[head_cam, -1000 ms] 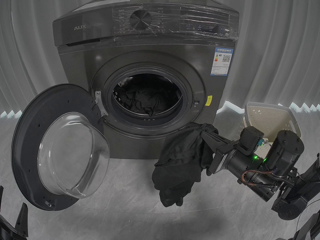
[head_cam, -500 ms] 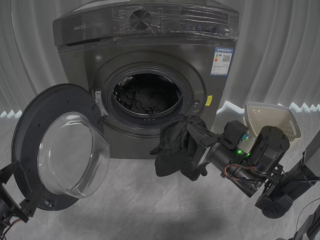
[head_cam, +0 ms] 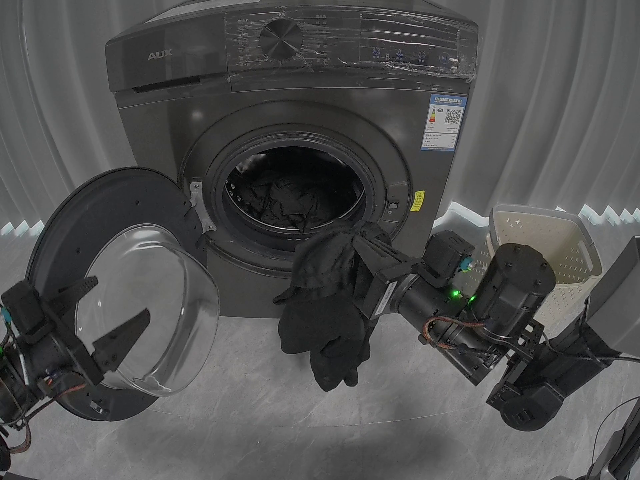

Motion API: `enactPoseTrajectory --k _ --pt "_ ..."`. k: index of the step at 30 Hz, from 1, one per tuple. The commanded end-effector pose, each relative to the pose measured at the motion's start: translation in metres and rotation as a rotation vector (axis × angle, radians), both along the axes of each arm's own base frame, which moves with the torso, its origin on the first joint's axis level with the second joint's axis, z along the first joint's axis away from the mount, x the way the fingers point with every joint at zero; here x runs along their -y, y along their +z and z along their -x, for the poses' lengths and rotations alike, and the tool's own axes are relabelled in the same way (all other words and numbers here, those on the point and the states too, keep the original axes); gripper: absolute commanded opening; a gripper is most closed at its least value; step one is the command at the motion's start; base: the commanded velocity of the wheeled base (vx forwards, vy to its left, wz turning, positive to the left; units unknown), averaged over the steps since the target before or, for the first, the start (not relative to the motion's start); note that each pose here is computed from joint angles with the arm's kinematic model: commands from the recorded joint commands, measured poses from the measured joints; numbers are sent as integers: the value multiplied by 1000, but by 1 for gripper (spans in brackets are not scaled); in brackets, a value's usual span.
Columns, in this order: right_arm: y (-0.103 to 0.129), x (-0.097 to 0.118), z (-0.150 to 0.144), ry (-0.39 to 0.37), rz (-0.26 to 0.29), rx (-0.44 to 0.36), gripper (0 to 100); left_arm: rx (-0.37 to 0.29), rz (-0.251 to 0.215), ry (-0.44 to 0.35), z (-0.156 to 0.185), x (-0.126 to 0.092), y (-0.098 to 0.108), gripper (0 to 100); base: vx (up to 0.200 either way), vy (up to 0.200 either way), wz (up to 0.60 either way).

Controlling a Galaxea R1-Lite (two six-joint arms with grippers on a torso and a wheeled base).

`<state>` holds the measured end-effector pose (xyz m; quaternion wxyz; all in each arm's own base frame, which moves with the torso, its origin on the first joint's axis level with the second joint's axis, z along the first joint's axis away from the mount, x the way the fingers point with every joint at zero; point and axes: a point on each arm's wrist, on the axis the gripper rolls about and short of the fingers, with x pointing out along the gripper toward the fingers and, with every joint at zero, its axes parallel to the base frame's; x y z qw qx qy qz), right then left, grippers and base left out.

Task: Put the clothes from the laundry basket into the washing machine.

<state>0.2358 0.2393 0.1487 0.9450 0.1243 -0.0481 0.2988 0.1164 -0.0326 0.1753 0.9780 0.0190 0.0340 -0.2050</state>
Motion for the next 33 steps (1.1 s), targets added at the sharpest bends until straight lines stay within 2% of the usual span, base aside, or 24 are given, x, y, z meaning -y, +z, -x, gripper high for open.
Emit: enactPoseTrajectory --k 1,4,7,16,21,26,29,33 --pt "1 -9 -11 -1 -16 17 0 -36 18 -22 -42 36 -16 100 0 0 0" --pt "2 -7 -10 -4 -17 18 0 -36 106 -31 -38 41 -13 100 0 0 0" --pt "3 -5 -12 -12 -22 20 0 -39 128 -42 -35 43 -12 100 0 0 0" --pt "1 -6 -12 -18 -19 15 0 -17 132 -72 -25 42 -9 100 0 0 0" --pt "0 -6 -11 -16 -23 16 0 -32 125 -72 -27 43 -12 100 120 0 0" --pt "-1 -8 -10 -12 -19 15 0 -41 122 -67 -29 44 -13 100 0 0 0" --pt "-1 -8 -10 -12 -18 14 0 -45 114 -58 -32 45 -14 100 0 0 0" --pt "-1 -8 -10 -10 -17 13 0 -46 79 -68 -34 47 -17 100 0 0 0"
